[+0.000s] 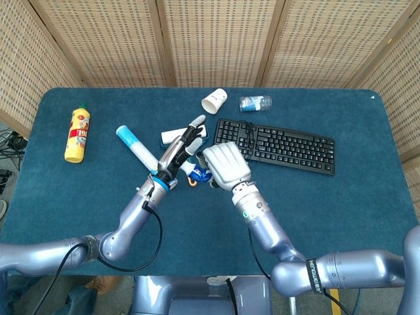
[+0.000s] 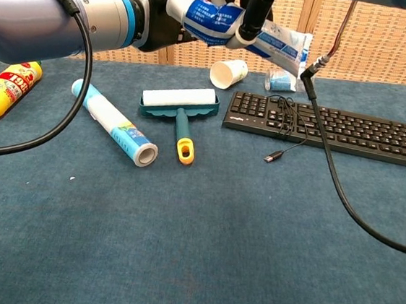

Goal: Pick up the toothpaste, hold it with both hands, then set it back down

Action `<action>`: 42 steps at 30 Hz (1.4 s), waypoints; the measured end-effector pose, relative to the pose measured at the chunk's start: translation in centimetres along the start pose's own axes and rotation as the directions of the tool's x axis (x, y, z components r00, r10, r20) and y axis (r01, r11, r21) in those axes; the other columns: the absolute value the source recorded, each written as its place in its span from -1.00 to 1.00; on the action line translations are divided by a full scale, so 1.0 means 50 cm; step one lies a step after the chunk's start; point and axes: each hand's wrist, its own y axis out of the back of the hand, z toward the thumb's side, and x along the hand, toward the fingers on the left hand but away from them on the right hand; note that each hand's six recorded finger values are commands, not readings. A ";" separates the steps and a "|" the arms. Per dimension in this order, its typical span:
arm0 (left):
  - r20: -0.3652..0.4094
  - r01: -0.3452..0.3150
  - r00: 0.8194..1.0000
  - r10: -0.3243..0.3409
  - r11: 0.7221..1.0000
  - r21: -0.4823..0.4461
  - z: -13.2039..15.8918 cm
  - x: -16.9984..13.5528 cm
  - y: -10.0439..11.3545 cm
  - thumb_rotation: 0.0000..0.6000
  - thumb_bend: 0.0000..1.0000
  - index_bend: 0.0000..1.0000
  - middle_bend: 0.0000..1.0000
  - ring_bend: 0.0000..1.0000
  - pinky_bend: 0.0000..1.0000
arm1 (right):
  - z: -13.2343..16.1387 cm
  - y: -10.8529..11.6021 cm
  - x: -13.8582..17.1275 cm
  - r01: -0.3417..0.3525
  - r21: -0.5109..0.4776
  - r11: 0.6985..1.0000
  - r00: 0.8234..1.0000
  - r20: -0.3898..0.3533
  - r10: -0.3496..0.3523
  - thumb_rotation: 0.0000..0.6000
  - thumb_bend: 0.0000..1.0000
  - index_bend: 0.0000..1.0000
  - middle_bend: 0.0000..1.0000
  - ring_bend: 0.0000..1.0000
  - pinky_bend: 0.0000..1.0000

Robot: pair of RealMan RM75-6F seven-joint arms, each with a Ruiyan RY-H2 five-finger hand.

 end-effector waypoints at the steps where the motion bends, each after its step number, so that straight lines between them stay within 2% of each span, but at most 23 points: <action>1: 0.000 0.000 1.000 0.000 1.000 0.001 0.000 0.000 0.000 -0.23 -1.00 -1.00 -1.00 -1.00 -1.00 | 0.001 0.001 0.000 0.001 0.001 1.000 1.000 -0.001 -0.001 1.00 0.42 0.42 0.34 0.17 0.31; 13: -0.002 0.000 1.000 0.000 1.000 -0.012 -0.002 -0.001 -0.004 -0.05 -1.00 -1.00 -1.00 -1.00 -1.00 | -0.001 0.004 0.002 0.006 -0.003 1.000 1.000 0.007 -0.006 1.00 0.42 0.42 0.34 0.17 0.31; 15: 0.004 0.000 1.000 0.001 1.000 -0.025 0.001 -0.001 -0.005 0.04 -1.00 -1.00 -1.00 -1.00 -1.00 | -0.003 0.004 0.002 0.006 -0.001 1.000 1.000 0.009 -0.006 1.00 0.43 0.42 0.34 0.17 0.31; 18: 0.019 -0.010 1.000 0.011 0.999 -0.049 0.007 -0.001 -0.001 0.00 -1.00 -1.00 -1.00 -1.00 -1.00 | -0.009 0.002 0.002 0.003 -0.002 1.000 1.000 0.017 -0.003 1.00 0.42 0.42 0.34 0.17 0.31; 21: 0.029 -0.018 0.999 0.021 0.997 -0.071 0.010 -0.004 0.010 -0.14 -1.00 -1.00 -1.00 -1.00 -1.00 | -0.019 0.000 0.002 0.001 -0.004 1.000 1.000 0.026 -0.001 1.00 0.42 0.42 0.34 0.17 0.31; 25: 0.030 -0.026 0.999 0.029 0.996 -0.091 0.015 -0.011 0.030 -0.21 -1.00 -1.00 -1.00 -1.00 -1.00 | -0.036 -0.001 0.004 0.002 -0.001 1.000 0.999 0.042 -0.002 1.00 0.42 0.42 0.34 0.17 0.31; 31: 0.039 -0.064 0.997 0.067 0.995 -0.073 0.024 -0.035 0.094 -0.21 -1.00 -1.00 -1.00 -1.00 -1.00 | -0.087 0.001 0.014 0.004 0.008 1.000 0.996 0.089 -0.005 1.00 0.42 0.42 0.34 0.17 0.31; 38: 0.043 -0.146 0.989 0.145 0.989 0.032 0.021 -0.081 0.219 -0.22 -1.00 -1.00 -1.00 -1.00 -1.00 | -0.154 -0.019 0.036 -0.028 0.045 0.999 0.991 0.132 0.021 1.00 0.42 0.42 0.34 0.17 0.31; 42: 0.042 -0.177 0.984 0.173 0.975 0.134 0.008 -0.111 0.273 0.02 -1.00 -1.00 -1.00 -1.00 -1.00 | -0.187 -0.048 0.049 -0.064 0.081 0.995 0.987 0.152 0.051 1.00 0.42 0.42 0.34 0.17 0.31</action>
